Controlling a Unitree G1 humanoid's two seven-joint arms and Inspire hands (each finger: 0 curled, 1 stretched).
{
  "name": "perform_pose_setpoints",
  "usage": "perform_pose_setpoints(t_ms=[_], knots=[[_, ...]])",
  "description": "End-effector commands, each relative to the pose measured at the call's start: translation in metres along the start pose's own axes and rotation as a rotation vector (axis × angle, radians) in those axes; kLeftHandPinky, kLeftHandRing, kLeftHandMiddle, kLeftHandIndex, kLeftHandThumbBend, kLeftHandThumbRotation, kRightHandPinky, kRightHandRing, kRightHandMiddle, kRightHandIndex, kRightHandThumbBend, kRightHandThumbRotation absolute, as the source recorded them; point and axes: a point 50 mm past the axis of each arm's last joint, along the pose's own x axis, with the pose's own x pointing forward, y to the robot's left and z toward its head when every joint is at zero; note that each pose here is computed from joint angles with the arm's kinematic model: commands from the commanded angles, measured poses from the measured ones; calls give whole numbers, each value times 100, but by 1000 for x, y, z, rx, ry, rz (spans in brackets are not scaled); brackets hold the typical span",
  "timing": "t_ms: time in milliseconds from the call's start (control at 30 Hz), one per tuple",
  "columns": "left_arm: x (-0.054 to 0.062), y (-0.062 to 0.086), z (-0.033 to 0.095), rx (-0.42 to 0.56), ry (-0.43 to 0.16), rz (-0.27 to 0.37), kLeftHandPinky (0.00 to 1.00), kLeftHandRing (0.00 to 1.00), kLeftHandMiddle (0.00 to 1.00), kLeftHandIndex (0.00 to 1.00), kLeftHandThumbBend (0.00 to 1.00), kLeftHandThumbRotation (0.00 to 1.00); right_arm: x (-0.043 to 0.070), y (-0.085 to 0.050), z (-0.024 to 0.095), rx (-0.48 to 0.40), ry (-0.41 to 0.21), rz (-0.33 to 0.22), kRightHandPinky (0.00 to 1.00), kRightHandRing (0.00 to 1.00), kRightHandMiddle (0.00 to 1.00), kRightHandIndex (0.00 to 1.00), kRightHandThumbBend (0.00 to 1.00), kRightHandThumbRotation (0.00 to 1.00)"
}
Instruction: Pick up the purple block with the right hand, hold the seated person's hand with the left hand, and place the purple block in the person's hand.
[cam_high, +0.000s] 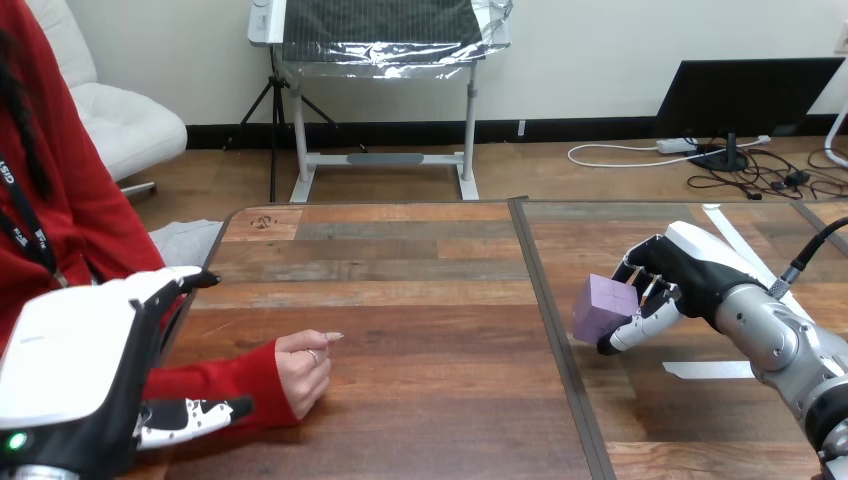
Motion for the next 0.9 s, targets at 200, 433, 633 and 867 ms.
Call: perform_pose_setpoints(t_ms=[200, 433, 633, 867], knots=[[20, 1, -3, 64, -44, 12, 66, 73, 76, 74, 100, 27, 4, -27, 17, 1, -55, -93, 44, 47, 50, 49, 81, 0], [28, -5, -6, 80, -48, -14, 66, 73, 76, 74, 100, 28, 4, -27, 17, -2, -53, -90, 45, 48, 51, 50, 80, 0], [36, -12, -8, 91, -50, -52, 68, 74, 76, 75, 100, 29, 5, -27, 17, -5, -56, -90, 45, 47, 50, 50, 80, 0], [44, -18, -11, 113, -65, -105, 70, 75, 76, 75, 100, 30, 5, -27, 18, 1, -58, -88, 44, 47, 50, 49, 80, 0]])
